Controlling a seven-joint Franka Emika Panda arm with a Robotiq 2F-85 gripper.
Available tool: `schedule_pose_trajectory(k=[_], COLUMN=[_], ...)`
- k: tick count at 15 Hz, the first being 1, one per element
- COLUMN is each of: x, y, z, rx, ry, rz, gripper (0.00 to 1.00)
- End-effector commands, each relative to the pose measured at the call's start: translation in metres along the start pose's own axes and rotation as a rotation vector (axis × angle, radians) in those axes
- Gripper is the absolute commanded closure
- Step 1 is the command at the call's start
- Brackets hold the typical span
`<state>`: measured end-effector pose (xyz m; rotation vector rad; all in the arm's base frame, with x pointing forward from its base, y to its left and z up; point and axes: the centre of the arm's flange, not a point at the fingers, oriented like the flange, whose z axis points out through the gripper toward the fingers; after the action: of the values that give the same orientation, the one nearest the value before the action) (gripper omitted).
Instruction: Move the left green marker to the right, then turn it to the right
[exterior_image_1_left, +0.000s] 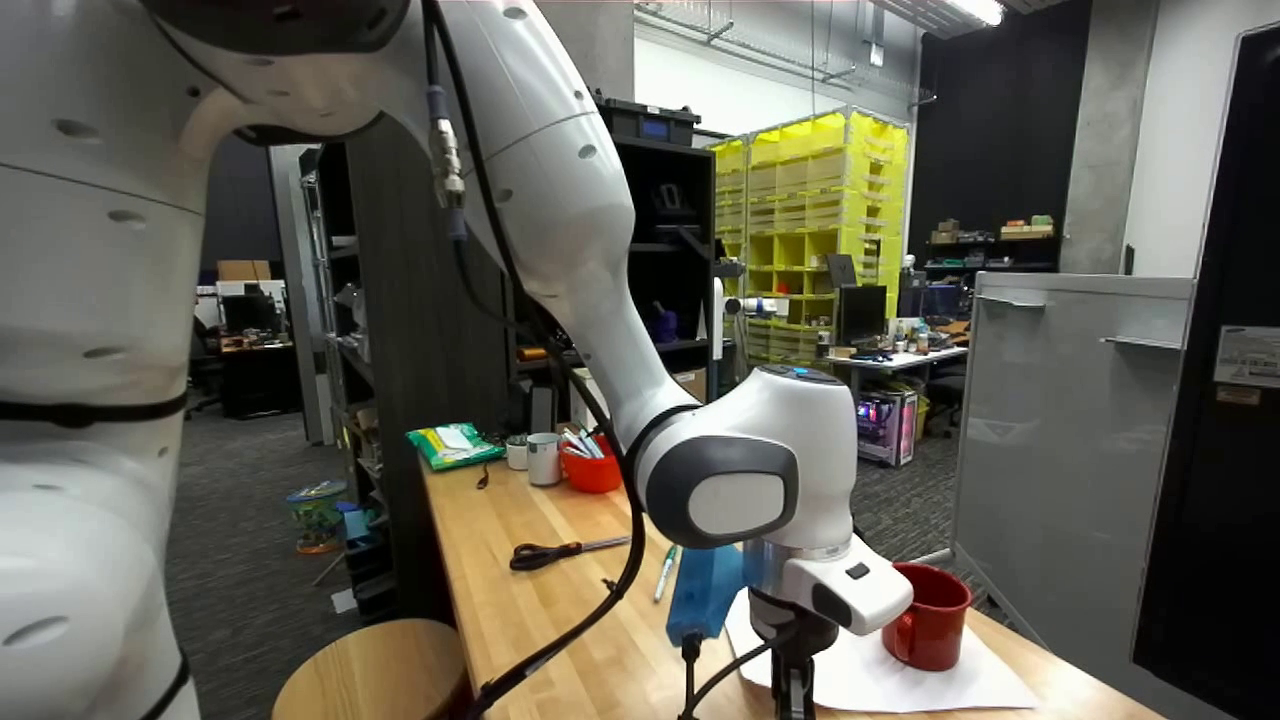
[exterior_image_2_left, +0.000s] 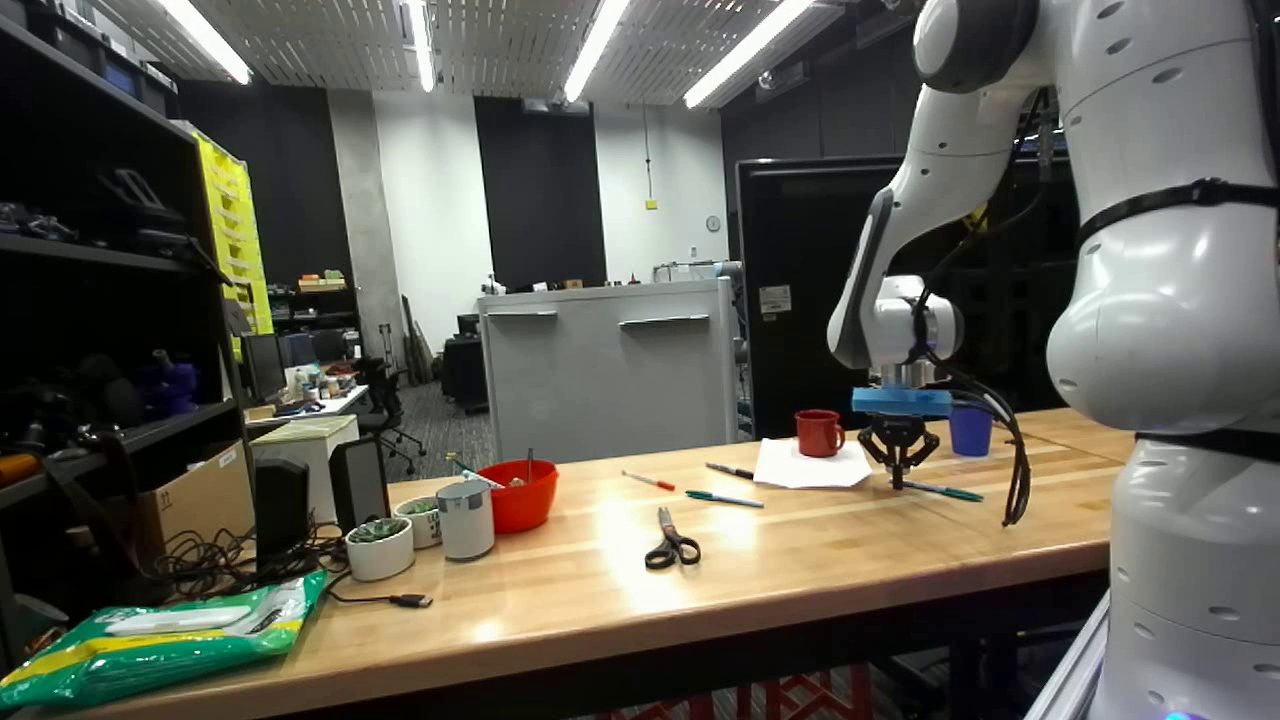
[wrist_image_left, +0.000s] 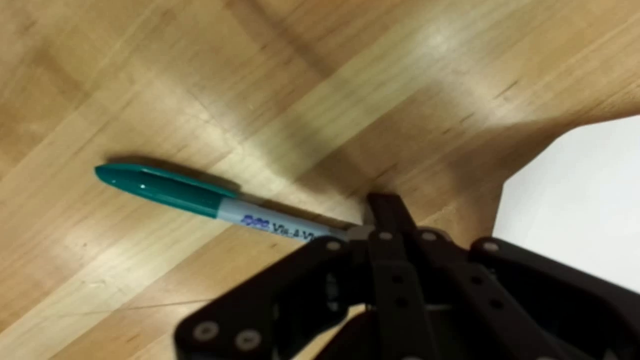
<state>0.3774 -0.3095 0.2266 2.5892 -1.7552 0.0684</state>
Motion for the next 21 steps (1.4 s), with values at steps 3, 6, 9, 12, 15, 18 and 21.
schedule_pose_trajectory(k=[3, 6, 9, 12, 15, 18, 21], x=[0.028, 0.033, 0.037, 0.040, 0.045, 0.048, 0.051], y=[-0.002, 0.000, 0.001, 0.003, 0.004, 0.006, 0.008], z=[0.019, 0.020, 0.021, 0.021, 0.024, 0.025, 0.025], rx=[-0.008, -0.004, -0.002, 0.003, 0.003, 0.000, -0.001], ry=[-0.002, -0.010, -0.015, -0.022, -0.026, -0.031, -0.034], rz=[0.006, 0.016, 0.025, 0.035, 0.045, 0.049, 0.051], gripper=[1.00, 1.00, 1.00, 1.00, 1.00, 1.00, 1.00])
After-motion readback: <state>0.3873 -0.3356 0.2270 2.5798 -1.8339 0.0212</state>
